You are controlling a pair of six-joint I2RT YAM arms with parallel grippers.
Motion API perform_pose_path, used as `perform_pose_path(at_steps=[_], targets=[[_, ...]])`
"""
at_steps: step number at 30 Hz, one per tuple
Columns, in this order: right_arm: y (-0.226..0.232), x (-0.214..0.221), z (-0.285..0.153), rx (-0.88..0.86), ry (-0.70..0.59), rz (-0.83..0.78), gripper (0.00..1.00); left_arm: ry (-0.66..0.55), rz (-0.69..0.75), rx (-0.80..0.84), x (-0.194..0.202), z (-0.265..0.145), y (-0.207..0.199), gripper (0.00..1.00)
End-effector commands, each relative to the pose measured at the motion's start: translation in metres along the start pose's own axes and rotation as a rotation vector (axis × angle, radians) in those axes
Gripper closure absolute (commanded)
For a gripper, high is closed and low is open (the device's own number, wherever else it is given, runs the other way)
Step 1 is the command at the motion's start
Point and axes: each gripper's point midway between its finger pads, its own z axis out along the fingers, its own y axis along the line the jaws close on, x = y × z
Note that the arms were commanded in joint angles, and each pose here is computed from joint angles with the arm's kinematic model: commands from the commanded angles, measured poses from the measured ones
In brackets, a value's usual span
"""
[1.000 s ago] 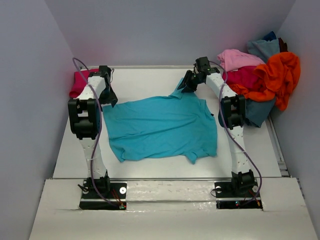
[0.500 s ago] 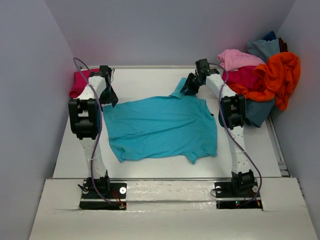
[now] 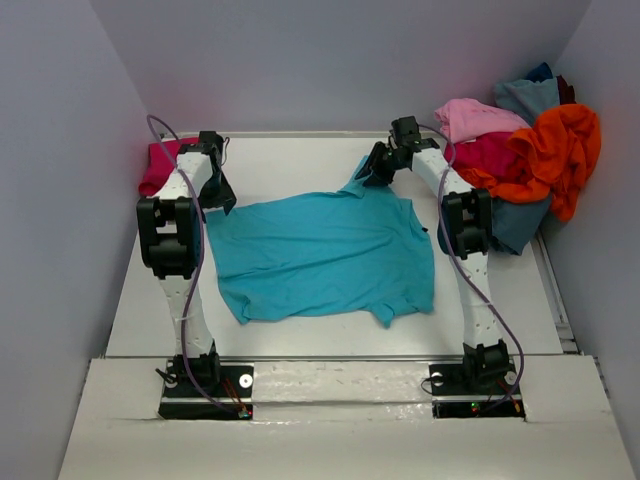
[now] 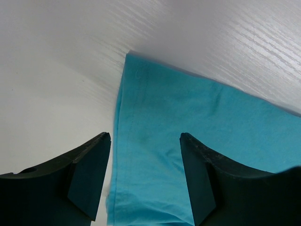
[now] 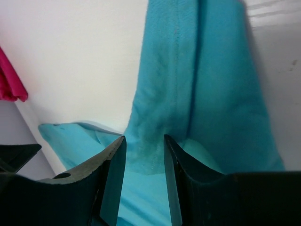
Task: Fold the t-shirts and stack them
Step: Flatten the tshirt out
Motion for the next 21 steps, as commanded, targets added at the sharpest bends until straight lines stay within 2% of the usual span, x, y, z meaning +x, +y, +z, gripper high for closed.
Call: perform_pose_path(at_steps=[1,6,13,21], targets=[[0.023,-0.005,0.004,-0.138,0.006,-0.032,0.56,-0.052,0.001,0.003,-0.01,-0.025,0.005,0.28],[0.024,-0.007,0.005,-0.139,0.009,-0.032,0.56,-0.055,-0.001,0.003,-0.012,-0.026,0.005,0.28],[0.002,-0.004,-0.004,-0.002,-0.012,-0.003,0.56,-0.05,0.002,0.0,-0.011,-0.023,0.005,0.28],[0.008,-0.011,-0.027,0.035,-0.073,-0.025,0.56,-0.047,0.001,0.004,-0.012,-0.022,0.003,0.28]])
